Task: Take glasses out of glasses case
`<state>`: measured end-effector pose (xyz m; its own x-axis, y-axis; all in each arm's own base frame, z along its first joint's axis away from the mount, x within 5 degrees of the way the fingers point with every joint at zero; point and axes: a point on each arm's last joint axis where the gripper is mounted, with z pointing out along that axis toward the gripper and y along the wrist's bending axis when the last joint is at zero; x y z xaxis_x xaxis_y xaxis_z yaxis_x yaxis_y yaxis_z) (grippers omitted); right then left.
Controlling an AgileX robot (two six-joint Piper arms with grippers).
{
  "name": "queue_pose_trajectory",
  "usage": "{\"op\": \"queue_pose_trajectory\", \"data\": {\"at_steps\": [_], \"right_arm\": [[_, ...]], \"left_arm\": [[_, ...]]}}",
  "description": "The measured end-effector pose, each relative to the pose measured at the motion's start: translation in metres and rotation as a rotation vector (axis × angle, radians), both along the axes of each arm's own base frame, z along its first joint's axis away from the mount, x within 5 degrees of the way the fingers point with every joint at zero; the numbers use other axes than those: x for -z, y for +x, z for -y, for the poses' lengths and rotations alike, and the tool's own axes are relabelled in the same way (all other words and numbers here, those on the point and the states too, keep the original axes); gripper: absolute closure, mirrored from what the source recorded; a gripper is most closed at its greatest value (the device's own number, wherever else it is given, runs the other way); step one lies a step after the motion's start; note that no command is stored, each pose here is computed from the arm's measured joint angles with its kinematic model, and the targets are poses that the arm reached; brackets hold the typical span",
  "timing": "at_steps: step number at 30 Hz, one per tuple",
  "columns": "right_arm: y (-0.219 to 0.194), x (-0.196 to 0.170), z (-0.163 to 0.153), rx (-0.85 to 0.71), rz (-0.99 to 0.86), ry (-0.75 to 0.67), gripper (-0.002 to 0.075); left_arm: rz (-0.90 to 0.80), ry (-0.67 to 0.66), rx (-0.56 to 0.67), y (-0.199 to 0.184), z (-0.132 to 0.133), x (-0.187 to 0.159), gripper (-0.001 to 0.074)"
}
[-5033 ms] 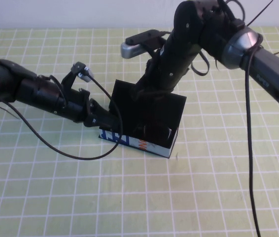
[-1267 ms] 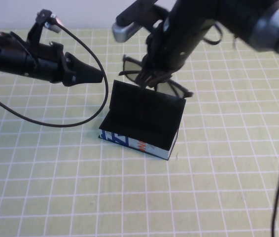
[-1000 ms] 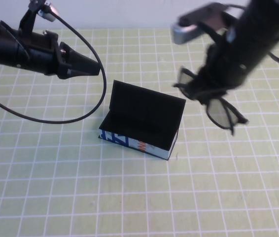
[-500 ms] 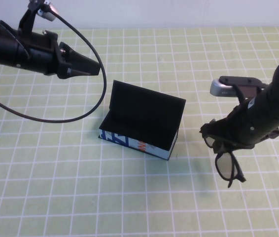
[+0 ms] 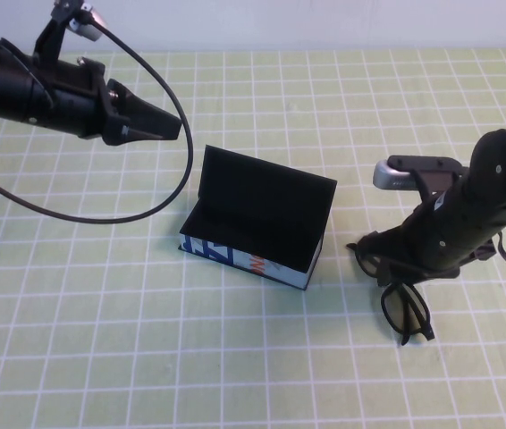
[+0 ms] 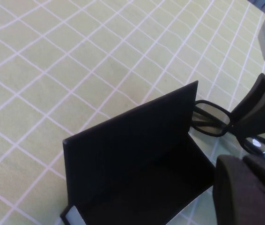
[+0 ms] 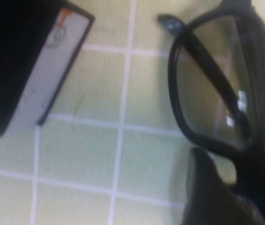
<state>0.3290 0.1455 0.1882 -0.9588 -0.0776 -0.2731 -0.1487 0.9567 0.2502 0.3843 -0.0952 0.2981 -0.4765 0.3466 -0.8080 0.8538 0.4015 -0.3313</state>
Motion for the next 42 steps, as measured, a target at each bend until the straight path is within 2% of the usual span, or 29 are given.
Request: {"op": "queue_pose_trajectory", "data": {"at_steps": [5,8,14,17,21,25,29,35,42], "right_arm": [[-0.011,-0.018,0.003,-0.027,-0.024,-0.012,0.0444],[-0.022,-0.042,0.008,-0.032,-0.019,-0.007,0.0442],[-0.070,-0.086,0.026,-0.056,-0.048,-0.029,0.0469],[-0.102,-0.101,0.039,-0.064,-0.024,-0.021,0.0493],[-0.147,-0.120,0.057,-0.069,0.078,0.009,0.0539],[-0.191,-0.135,0.074,-0.081,0.211,0.050,0.0641],[-0.229,-0.144,0.089,-0.096,0.350,0.087,0.0723],[-0.264,-0.148,0.100,-0.151,0.520,0.134,0.0741],[-0.288,-0.138,0.105,-0.183,0.755,0.233,0.0742]], "left_arm": [[-0.024,-0.042,-0.021,0.001,0.001,-0.003,0.0739],[-0.025,-0.049,-0.027,0.000,0.002,-0.006,0.0739],[0.027,-0.026,-0.057,-0.025,-0.002,-0.030,0.0739],[0.095,-0.015,-0.132,-0.056,-0.006,-0.047,0.0739],[0.198,-0.034,-0.294,-0.102,-0.015,-0.059,0.0739],[0.327,-0.106,-0.430,-0.155,-0.024,-0.061,0.0739],[0.422,-0.137,-0.533,-0.208,-0.033,-0.051,0.0739],[0.495,-0.131,-0.654,-0.258,-0.045,-0.021,0.0739],[0.571,-0.151,-0.727,-0.302,-0.053,0.018,0.0739]]}}
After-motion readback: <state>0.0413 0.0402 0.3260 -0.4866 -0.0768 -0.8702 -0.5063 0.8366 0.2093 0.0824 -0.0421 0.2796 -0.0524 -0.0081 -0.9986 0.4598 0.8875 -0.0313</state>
